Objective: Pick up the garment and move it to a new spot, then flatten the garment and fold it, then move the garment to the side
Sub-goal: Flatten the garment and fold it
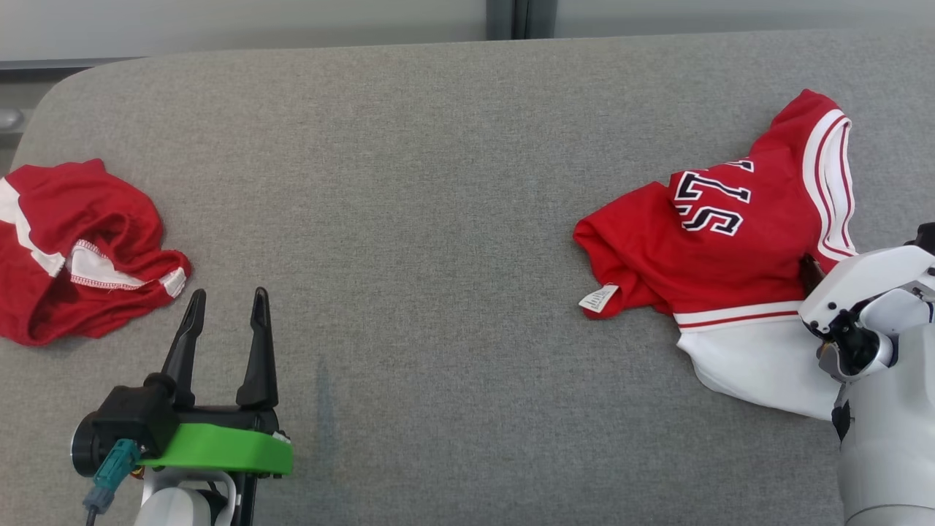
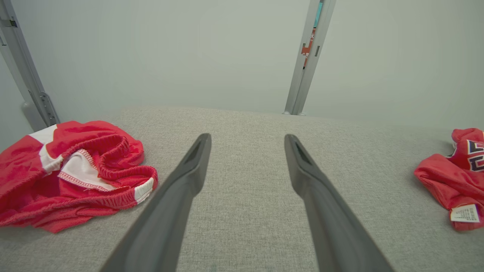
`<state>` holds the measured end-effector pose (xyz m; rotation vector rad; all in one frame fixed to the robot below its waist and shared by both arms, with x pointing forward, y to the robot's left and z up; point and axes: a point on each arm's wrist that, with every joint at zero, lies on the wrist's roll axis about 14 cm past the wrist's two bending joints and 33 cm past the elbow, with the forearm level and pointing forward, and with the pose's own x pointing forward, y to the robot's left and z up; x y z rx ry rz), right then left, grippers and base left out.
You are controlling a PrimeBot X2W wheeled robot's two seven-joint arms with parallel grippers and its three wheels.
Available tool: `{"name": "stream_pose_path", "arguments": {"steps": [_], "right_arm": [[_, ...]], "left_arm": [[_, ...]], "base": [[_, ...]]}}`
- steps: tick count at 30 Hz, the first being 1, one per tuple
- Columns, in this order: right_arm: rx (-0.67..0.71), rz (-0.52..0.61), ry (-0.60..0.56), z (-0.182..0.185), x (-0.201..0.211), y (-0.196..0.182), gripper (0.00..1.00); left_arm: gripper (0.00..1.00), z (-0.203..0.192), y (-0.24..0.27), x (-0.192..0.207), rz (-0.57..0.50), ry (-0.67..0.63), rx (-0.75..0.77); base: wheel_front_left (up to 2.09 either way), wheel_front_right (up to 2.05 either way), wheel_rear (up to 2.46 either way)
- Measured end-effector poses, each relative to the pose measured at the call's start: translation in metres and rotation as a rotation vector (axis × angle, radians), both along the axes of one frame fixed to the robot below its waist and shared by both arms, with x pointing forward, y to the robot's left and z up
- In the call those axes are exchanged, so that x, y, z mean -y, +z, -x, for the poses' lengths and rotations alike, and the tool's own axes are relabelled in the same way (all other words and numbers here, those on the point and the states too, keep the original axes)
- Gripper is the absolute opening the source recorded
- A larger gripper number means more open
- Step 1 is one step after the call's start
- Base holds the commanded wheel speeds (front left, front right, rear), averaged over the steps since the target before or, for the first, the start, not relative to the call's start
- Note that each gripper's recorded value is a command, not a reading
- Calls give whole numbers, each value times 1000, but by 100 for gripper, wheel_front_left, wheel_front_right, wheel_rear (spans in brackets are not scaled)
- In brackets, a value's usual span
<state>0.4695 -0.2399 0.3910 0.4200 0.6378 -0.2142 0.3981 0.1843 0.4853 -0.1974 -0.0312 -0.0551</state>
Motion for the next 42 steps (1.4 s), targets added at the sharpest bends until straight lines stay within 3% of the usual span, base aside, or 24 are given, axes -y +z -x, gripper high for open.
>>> {"name": "stream_pose_path", "arguments": {"steps": [1,2,4,5,12,17,27,31,37,42], "right_arm": [[1,2,3,-1,-1,0,100],[1,11,7,-2,-1,-1,91],[17,43,13,-5,2,2,5],[35,66,15,-8,4,6,0],[207,210,75,-32,-1,47,0],[385,217,193,-49,-44,99,0],[574,70,453,-6,-132,172,0],[594,-77,516,24,-152,185,0],[644,-244,486,51,-144,201,0],[687,-271,447,54,-131,214,0]], "left_arm": [[100,0,0,-1,0,2,-1],[100,0,-1,-1,0,4,-2],[100,1,-1,-2,1,7,-3],[100,1,-1,-2,1,8,-3],[100,2,2,-3,6,13,5],[100,4,8,-5,8,21,21],[100,7,15,3,20,5,41],[100,8,16,4,26,3,46],[100,9,18,5,28,1,49],[100,12,18,7,29,-4,51]], "base": [[0,0,0],[0,0,0],[0,0,0],[0,0,0],[0,0,0],[0,0,0],[0,0,0],[0,0,0],[0,0,0],[0,0,0]]}}
